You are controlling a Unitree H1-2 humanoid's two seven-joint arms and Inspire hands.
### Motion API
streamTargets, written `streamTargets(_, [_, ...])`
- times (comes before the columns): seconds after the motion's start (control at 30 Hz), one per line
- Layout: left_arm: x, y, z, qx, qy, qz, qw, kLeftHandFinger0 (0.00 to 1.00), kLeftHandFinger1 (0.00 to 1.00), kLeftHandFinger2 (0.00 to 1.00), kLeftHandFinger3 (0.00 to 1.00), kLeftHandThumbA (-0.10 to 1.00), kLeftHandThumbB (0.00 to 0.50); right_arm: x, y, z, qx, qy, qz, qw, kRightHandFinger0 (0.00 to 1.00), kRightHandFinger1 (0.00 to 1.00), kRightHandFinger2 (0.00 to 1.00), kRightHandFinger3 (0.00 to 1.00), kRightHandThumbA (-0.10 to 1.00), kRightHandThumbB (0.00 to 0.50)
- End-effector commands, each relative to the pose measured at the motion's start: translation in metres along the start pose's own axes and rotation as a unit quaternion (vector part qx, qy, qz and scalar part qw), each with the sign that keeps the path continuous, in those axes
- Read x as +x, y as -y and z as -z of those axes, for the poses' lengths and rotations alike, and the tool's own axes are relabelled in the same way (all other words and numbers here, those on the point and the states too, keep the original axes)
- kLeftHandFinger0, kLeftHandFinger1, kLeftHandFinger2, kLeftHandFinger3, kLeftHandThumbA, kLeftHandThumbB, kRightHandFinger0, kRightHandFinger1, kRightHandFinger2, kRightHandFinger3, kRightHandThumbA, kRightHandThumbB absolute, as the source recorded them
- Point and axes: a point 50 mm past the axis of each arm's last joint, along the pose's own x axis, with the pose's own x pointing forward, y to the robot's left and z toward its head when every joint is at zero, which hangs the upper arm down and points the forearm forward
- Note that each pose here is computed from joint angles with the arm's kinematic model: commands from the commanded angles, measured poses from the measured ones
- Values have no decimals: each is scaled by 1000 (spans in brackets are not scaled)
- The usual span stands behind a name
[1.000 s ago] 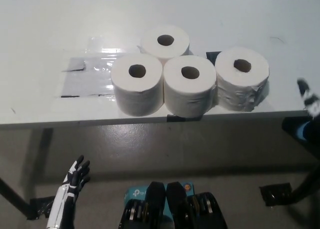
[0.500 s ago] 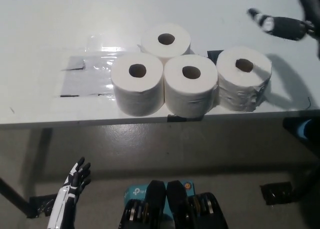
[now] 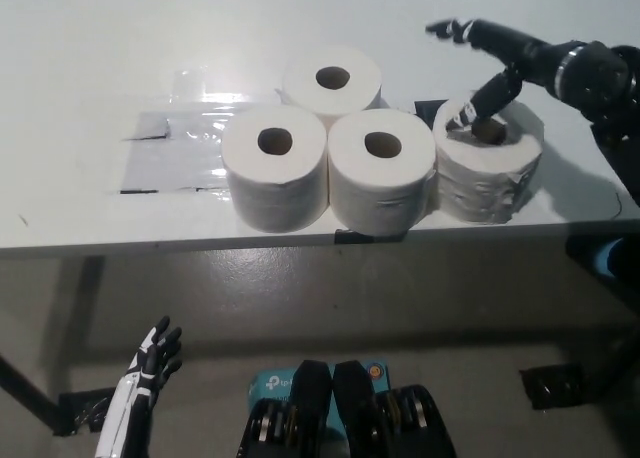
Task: A few rolls of toilet paper are kept infront of the robot and the robot uses its right hand to lift one of the rolls and and places it on top of the other rolls to stack it.
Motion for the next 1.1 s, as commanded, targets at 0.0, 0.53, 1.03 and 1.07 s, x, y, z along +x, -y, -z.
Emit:
streamTargets(0.0, [10,-3,-20,21,45,36,998,1000,1000,1000,1000,997,93,-40,141,-73,-137,-139,-109,975,1000,1000,1000,1000,902,356])
streamTargets(0.53, [7,-3,-20,28,46,41,998,1000,1000,1000,1000,1000,133,-46,166,-96,-166,-179,-95,965,1000,1000,1000,1000,933,448])
streamTargets(1.03, [6,-3,-21,37,50,46,997,1000,1000,1000,1000,1000,162,-33,147,-81,-171,-188,-119,960,1000,1000,1000,1000,999,425])
streamTargets(1.07, [7,-3,-21,37,50,46,997,1000,1000,1000,1000,1000,161,-32,146,-80,-169,-187,-121,960,1000,1000,1000,1000,997,413])
